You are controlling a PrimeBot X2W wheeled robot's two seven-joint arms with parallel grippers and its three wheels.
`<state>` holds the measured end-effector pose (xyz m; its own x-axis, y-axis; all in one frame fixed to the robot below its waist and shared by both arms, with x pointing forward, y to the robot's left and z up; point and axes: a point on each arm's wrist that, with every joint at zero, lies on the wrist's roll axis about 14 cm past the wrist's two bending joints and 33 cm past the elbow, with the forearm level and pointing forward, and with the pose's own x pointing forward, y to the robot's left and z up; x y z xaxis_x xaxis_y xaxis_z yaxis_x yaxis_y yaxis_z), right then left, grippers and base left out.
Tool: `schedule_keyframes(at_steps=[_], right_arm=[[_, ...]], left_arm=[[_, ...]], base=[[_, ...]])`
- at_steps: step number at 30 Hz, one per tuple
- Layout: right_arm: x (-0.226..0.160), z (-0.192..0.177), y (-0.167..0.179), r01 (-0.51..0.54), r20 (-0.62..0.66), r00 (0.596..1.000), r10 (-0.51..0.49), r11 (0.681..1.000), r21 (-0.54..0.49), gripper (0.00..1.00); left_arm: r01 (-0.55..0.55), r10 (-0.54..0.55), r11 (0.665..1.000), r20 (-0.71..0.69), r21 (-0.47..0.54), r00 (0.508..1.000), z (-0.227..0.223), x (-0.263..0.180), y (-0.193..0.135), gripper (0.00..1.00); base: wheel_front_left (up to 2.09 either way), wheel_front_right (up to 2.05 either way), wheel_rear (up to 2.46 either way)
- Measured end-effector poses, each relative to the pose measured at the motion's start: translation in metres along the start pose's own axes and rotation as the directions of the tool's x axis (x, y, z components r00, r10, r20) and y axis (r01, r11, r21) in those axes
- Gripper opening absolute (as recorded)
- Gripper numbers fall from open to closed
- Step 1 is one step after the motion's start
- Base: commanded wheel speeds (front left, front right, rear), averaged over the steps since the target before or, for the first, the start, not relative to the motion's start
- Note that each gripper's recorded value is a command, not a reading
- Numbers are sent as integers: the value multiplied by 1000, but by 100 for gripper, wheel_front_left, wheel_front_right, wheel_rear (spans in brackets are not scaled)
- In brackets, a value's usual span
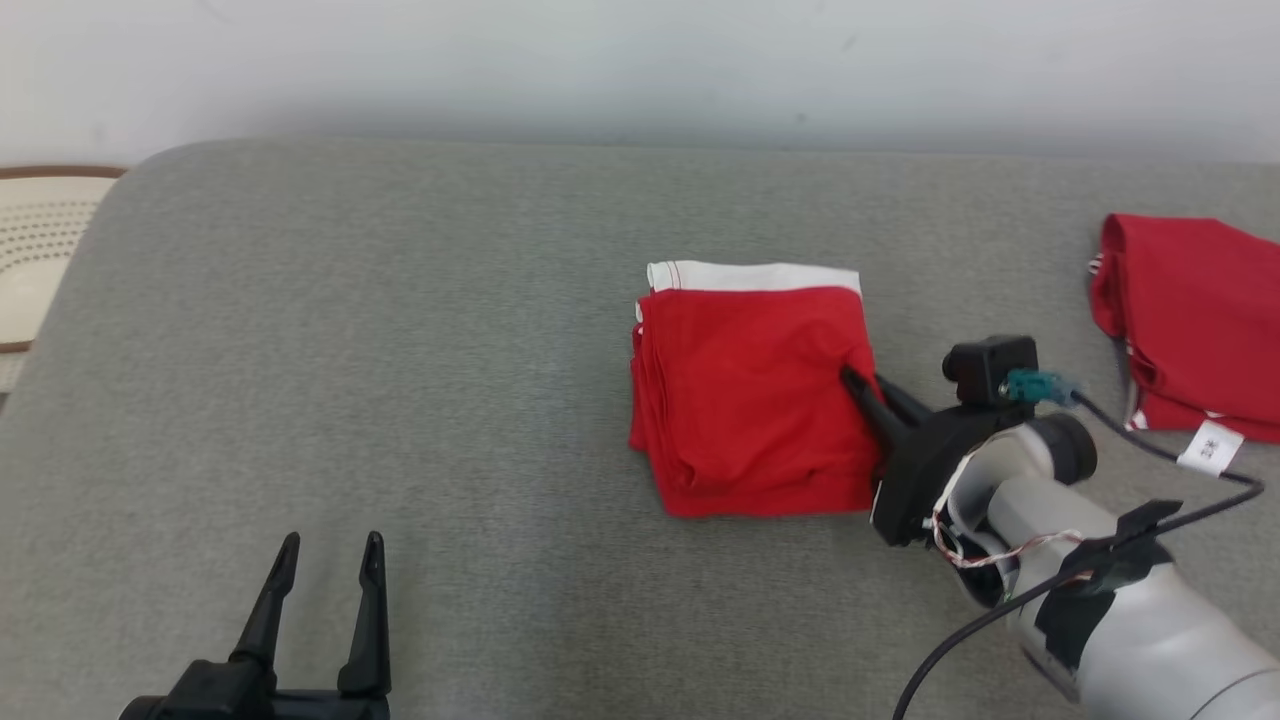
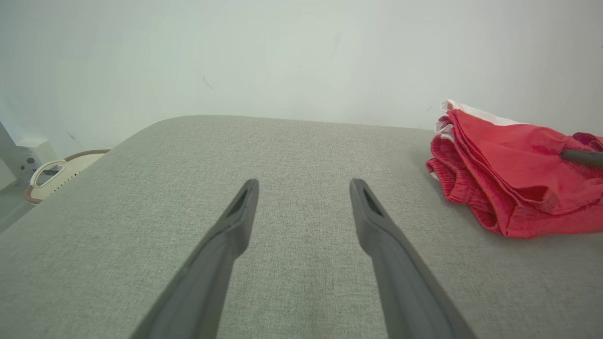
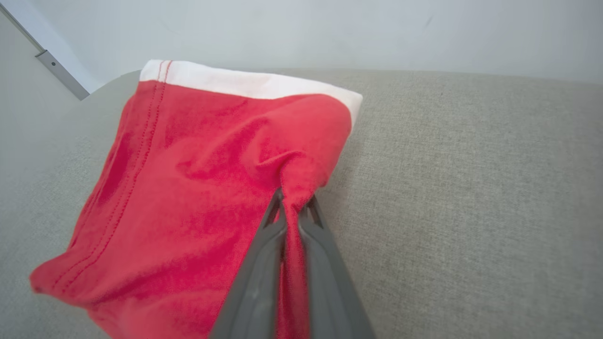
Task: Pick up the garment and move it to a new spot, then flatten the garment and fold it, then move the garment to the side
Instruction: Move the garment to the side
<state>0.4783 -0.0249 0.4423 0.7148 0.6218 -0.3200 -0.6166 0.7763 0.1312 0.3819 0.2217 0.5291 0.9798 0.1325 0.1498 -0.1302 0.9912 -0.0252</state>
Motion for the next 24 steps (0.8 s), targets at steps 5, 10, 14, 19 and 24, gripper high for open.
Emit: schedule_keyframes(at_steps=[5,10,14,19,24], right_arm=[[-14,14,-31,47,2,999,-47,994,-94,0],[-32,22,-63,102,-16,994,-106,979,-177,0],[-46,35,-93,157,-13,986,-165,959,-234,0],[-63,37,-121,201,-42,974,-222,937,-286,0],[-75,41,-143,233,-62,962,-267,914,-331,0]], left_arm=[[47,-47,999,2,4,999,-3,10,-14,100],[93,-93,996,1,6,996,-7,21,-27,100],[122,-122,992,3,11,992,-10,30,-36,100],[149,-149,989,0,16,989,-15,37,-44,100],[166,-165,986,-14,25,986,-22,42,-47,100]], base=[[0,0,0],[0,0,0],[0,0,0],[0,0,0],[0,0,0]])
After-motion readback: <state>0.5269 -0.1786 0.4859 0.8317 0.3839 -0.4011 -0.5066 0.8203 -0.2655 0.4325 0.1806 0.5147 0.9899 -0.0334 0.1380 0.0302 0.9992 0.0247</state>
